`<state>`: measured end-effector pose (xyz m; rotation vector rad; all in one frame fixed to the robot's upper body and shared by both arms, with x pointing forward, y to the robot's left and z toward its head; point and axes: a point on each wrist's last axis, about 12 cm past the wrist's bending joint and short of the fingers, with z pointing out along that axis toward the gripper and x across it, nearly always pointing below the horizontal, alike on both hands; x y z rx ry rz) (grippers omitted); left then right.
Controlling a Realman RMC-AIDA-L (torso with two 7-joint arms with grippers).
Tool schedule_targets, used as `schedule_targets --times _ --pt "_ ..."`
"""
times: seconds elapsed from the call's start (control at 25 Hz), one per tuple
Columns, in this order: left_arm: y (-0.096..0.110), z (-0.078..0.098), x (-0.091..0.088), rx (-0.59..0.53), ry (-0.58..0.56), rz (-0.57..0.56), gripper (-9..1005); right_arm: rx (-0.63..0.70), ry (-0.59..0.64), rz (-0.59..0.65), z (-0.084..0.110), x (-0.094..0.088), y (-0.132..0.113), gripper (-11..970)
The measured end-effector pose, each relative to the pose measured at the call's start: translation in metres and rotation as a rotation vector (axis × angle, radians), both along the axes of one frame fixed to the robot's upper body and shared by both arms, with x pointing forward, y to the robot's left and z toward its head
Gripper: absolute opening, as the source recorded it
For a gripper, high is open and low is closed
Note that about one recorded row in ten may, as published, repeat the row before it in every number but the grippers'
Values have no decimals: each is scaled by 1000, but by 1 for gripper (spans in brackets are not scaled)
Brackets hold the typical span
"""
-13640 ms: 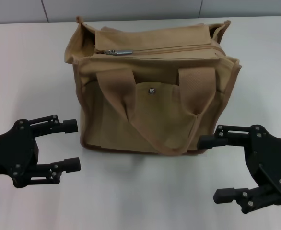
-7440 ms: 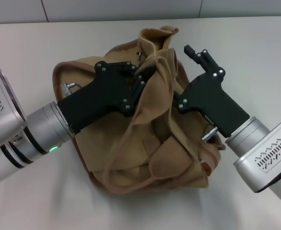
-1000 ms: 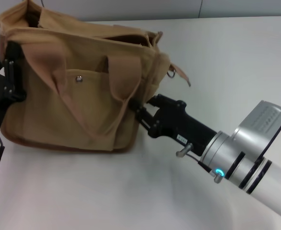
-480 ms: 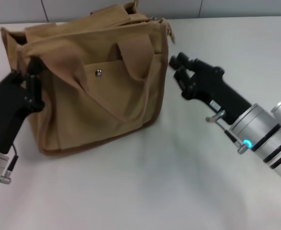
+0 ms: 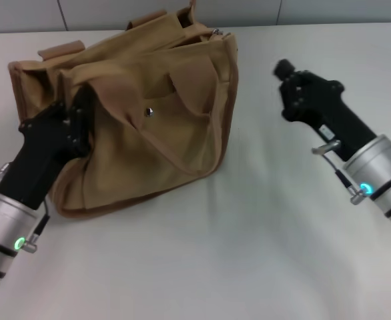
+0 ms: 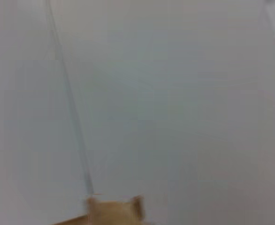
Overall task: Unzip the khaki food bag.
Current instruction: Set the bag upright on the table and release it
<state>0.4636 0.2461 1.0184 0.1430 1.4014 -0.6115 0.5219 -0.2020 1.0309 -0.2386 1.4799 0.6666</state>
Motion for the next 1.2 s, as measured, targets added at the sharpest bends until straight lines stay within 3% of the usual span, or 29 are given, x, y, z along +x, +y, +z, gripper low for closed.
schedule_targets --times 0.24,0.4,0.52,0.68,0.96,1.08,1.16,1.2 --pt "-18 1 14 16 26 -73 88 39 1 -87 -3 -8 -18 -1" --pt "-26 3 20 30 28 -115 90 38 4 -92 -4 -10 -20 59" --pt "-44 8 31 43 31 -208 91 45 5 -92 -4 -10 -23 104" --pt "-49 10 34 48 29 -221 93 60 -14 -72 -2 -14 -27 164" --pt "-36 10 28 33 11 -202 96 73 -32 -102 -4 -24 -37 486" --pt "-19 18 14 7 -74 -264 98 80 -33 -116 -4 -25 -39 616" --pt "-13 20 9 6 -111 -282 99 86 -37 -125 -4 -25 -40 617" --pt "3 28 -3 -7 -194 -295 99 108 -56 -147 -1 -26 -43 617"
